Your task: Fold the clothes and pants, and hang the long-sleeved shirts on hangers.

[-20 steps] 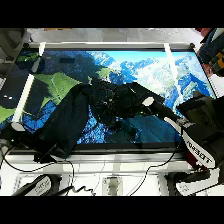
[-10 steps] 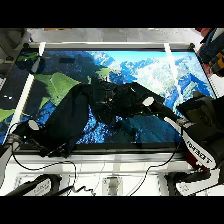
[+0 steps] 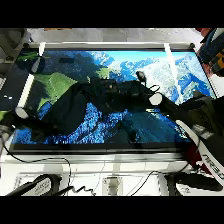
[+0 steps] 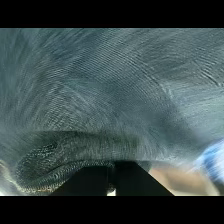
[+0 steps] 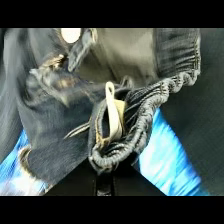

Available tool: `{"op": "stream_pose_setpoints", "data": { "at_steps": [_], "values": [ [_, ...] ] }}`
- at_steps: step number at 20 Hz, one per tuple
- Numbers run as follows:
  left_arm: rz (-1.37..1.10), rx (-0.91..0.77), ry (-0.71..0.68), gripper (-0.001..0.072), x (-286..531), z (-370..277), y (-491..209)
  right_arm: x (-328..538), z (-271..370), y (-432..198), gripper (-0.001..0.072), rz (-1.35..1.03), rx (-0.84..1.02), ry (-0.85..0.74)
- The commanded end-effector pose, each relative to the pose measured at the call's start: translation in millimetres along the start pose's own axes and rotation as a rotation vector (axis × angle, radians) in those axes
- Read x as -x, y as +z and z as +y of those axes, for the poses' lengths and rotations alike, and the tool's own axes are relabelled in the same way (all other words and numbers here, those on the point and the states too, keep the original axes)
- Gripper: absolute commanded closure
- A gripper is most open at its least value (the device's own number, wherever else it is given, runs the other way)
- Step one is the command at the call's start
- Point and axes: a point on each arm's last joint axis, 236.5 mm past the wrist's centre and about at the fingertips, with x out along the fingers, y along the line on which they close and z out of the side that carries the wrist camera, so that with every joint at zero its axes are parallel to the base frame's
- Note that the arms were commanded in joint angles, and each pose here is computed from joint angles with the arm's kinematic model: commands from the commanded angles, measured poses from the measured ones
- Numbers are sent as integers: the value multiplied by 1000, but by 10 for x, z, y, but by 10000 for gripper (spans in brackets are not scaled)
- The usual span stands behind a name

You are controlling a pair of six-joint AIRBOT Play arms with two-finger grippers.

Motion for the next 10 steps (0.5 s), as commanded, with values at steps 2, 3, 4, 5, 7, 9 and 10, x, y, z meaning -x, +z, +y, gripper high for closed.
{"op": "stream_pose_setpoints", "data": {
  "at_steps": [2,3,4,5,7,9,10],
  "values": [
    [-470,-70,126,680,1448,222,1314,801,-351,989,686,-308,102,-136],
    [-605,-84,153,680,1897,230,1572,1025,-437,1167,686,-351,96,-156],
    [-719,-91,165,680,2285,212,1751,1287,-527,1350,686,-397,88,-177],
    [-821,-96,175,680,2641,197,1883,1535,-600,1496,686,-435,82,-196],
    [-932,-103,215,680,3031,247,2001,2020,-746,1664,686,-480,78,-240],
    [-919,-141,273,680,3025,383,2013,2382,-920,1619,686,-466,94,-308],
    [-888,-177,300,680,2956,447,2008,2492,-996,1519,686,-428,98,-336]
  ]
}}
